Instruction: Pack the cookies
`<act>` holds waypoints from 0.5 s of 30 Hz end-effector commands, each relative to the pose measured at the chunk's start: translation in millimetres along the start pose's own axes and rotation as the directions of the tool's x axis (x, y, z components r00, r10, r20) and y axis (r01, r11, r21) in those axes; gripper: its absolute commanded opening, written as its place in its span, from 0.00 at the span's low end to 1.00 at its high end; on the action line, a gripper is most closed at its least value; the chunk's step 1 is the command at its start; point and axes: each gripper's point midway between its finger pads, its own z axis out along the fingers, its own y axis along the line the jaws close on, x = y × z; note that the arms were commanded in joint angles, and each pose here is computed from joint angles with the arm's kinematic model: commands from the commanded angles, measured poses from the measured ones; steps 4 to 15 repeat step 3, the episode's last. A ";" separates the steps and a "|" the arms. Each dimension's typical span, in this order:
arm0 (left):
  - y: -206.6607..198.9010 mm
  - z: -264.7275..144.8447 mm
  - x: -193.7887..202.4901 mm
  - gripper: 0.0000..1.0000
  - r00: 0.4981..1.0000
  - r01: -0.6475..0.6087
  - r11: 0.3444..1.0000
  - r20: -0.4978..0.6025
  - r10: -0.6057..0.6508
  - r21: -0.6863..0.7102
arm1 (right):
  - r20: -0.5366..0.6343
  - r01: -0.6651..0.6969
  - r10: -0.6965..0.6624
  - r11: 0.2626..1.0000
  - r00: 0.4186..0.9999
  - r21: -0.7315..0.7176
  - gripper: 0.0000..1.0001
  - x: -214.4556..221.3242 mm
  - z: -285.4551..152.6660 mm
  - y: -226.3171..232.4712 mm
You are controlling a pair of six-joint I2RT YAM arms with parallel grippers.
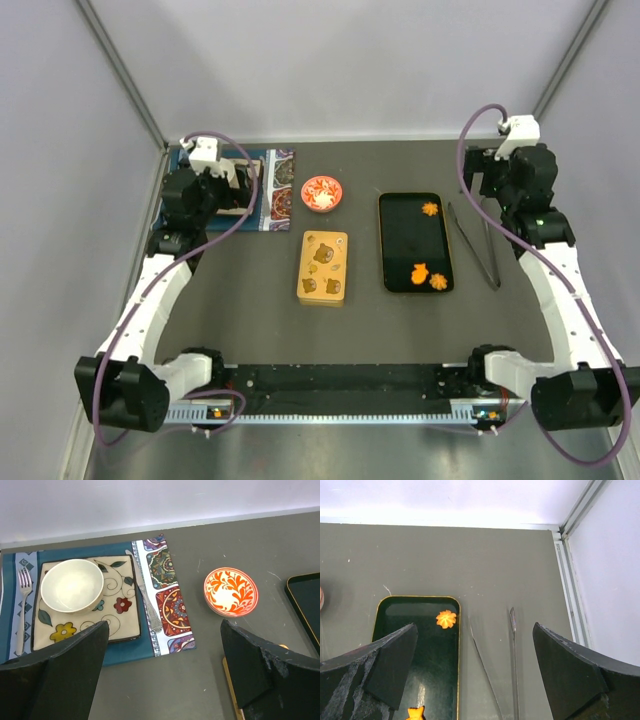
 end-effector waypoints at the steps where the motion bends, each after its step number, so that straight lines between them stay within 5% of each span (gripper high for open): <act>1: -3.9 -2.9 -32.7 0.99 0.995 0.004 1.000 0.095 -0.006 0.017 | 0.089 -0.006 0.004 1.000 0.996 0.015 0.99 -32.1 -7.8 -6.1; 15: -3.4 -2.7 -37.8 0.99 0.992 0.004 1.000 0.123 -0.006 0.016 | 0.088 -0.005 0.004 1.000 0.996 0.010 0.99 -31.4 -7.1 -5.2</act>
